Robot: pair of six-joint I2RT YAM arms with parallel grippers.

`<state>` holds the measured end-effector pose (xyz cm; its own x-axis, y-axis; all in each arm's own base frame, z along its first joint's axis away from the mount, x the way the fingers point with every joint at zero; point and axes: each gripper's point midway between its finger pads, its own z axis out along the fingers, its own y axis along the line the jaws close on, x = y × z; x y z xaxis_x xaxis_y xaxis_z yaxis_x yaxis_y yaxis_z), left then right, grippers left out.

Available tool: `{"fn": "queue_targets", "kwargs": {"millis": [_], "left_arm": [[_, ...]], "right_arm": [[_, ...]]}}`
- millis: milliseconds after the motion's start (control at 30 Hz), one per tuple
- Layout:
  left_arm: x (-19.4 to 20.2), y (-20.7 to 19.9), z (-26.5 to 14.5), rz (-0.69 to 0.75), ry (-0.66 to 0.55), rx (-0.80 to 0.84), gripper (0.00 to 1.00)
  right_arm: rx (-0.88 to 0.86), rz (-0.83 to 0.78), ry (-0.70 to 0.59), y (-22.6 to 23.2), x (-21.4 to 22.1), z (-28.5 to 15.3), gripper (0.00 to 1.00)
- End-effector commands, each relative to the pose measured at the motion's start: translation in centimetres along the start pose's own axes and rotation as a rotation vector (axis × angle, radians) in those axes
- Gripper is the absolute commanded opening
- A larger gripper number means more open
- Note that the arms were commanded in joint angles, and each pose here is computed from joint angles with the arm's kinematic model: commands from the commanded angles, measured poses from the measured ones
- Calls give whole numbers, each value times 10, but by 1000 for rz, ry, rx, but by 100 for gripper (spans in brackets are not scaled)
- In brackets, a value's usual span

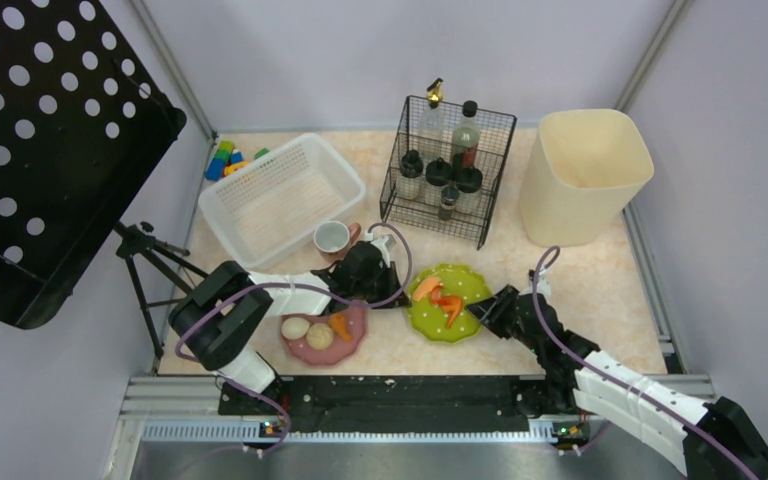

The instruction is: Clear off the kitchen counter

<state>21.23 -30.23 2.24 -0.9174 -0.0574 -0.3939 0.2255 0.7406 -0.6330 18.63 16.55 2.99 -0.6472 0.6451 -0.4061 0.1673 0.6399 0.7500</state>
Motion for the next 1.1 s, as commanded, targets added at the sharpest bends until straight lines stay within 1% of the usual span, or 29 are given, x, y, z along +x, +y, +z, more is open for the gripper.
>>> {"fn": "queue_targets", "kwargs": {"millis": [0,167,433,633,867,1067], "left_arm": [[35,64,-6,-9,87,-242,0],[23,52,-18,8,64,-239,0],[-8,25,-43,63,-2,-233,0],[-26,12,-59,86,-63,-229,0],[-22,18,-57,86,-55,-243,0],[-18,20,-53,82,-45,-237,0]], "right_arm": [[6,14,-23,-3,-4,2,0],[-53,47,-40,12,-9,0,0],[-144,75,-62,41,-20,-9,0],[-180,94,-49,51,-19,-9,0],[-164,89,-18,47,-12,-3,0],[-181,82,-30,53,-16,-4,0]]}}
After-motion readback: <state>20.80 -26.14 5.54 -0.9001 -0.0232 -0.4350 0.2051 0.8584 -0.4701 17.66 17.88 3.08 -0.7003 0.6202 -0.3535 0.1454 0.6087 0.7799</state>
